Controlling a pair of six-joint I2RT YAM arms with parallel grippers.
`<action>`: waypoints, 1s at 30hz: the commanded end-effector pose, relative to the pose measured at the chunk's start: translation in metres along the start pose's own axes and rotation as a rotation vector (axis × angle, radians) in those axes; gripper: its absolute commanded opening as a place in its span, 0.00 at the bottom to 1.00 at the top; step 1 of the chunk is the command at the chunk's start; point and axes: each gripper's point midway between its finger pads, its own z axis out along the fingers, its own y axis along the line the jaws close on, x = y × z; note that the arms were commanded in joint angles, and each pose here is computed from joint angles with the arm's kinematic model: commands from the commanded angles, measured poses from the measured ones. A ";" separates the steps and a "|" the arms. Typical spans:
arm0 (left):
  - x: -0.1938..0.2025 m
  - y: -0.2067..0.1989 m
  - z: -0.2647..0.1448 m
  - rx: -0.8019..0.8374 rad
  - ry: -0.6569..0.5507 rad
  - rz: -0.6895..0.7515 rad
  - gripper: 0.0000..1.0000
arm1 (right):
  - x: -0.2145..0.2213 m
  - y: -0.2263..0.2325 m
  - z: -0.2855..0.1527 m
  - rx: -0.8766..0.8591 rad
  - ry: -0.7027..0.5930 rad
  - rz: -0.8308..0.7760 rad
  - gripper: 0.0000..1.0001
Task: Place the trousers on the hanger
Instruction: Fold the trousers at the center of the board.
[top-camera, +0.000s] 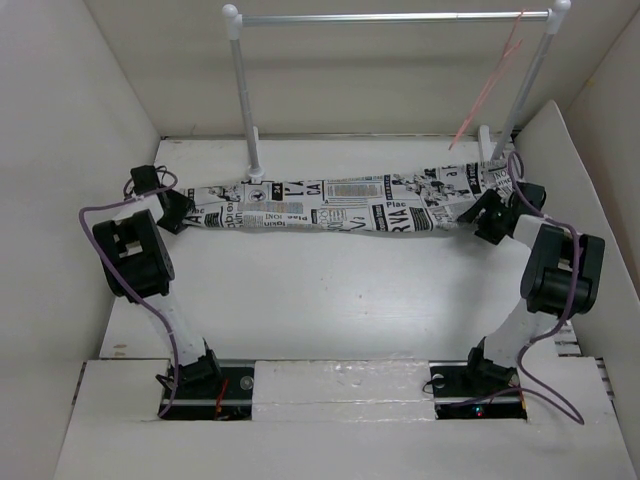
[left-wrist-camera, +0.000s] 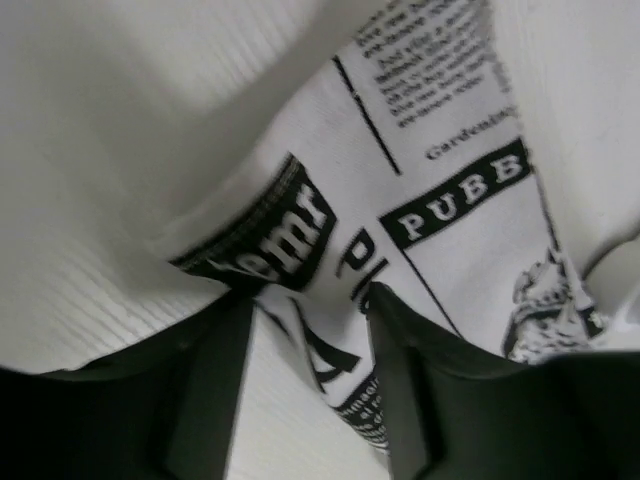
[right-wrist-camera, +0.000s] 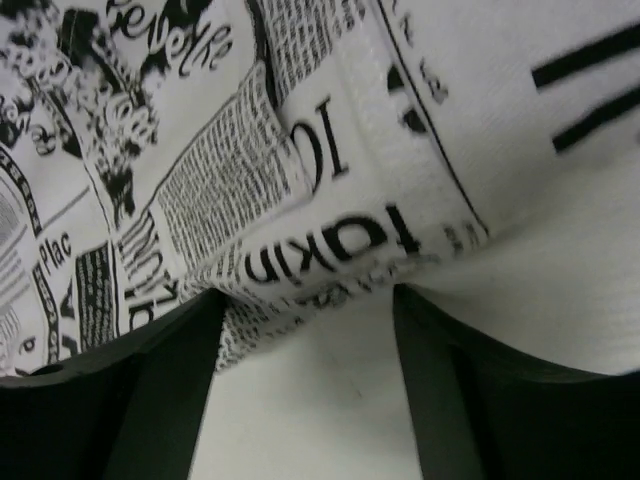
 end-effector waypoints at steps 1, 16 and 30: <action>0.009 0.018 0.020 -0.082 0.033 -0.010 0.42 | -0.021 0.006 0.022 -0.002 -0.070 0.063 0.70; -0.001 0.119 -0.029 -0.420 -0.078 0.071 0.00 | 0.034 -0.027 -0.075 0.126 -0.037 -0.089 0.00; 0.002 0.075 -0.124 -0.202 -0.250 -0.031 0.83 | 0.052 -0.054 -0.161 0.180 -0.103 -0.089 0.93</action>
